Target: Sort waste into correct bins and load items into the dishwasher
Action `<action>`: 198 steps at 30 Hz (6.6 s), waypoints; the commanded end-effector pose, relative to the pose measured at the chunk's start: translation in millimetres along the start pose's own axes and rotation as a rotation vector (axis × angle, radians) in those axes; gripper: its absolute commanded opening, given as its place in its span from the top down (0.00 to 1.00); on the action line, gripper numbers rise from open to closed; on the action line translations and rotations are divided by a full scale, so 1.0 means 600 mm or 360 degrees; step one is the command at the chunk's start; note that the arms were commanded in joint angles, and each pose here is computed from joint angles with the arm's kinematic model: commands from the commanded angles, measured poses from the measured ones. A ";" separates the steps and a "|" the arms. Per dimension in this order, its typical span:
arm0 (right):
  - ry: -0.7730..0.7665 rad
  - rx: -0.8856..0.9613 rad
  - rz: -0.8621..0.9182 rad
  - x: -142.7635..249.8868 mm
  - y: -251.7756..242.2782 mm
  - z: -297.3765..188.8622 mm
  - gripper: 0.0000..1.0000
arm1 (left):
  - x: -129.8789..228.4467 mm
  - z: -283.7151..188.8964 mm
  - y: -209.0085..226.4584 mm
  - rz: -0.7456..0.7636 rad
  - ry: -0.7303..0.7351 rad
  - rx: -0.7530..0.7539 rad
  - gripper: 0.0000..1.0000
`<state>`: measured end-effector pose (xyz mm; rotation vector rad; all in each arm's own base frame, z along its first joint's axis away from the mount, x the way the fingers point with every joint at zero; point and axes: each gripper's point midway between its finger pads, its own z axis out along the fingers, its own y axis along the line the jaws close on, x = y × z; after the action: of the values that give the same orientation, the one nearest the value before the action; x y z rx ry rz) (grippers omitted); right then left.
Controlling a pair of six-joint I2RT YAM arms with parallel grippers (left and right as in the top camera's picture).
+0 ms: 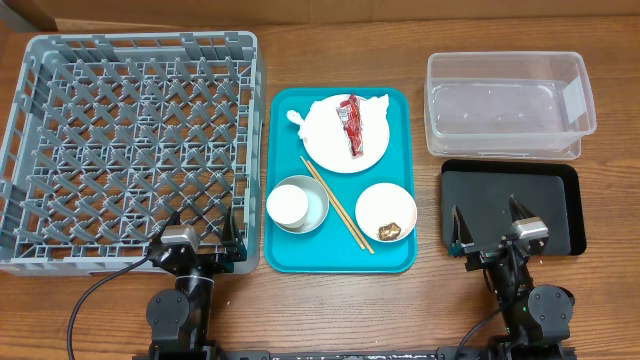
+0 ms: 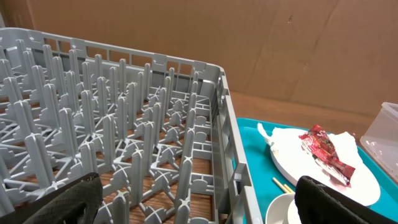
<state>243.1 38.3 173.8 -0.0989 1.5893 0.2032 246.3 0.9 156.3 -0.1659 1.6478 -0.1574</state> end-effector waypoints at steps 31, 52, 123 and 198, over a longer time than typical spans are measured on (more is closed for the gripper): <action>0.0001 0.0012 -0.0006 0.005 -0.003 0.001 0.00 | 0.001 0.000 -0.001 0.0031 -0.0008 0.0006 0.00; -0.0002 -0.0007 0.0002 0.004 0.001 0.001 0.00 | -0.004 0.000 0.009 0.0000 -0.0031 -0.0052 0.00; 0.1435 -0.0361 -0.0018 0.028 0.186 0.448 0.04 | -0.065 0.017 -0.033 -0.0076 0.1478 -0.0210 0.00; 0.1437 0.0319 0.0610 -0.066 -0.118 0.439 0.28 | -0.067 0.019 -0.032 -0.0072 0.1466 -0.0213 0.00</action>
<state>517.2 -19.1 174.4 0.4083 2.5578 0.1104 257.2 -6.9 187.7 -0.2653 2.6037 -0.1543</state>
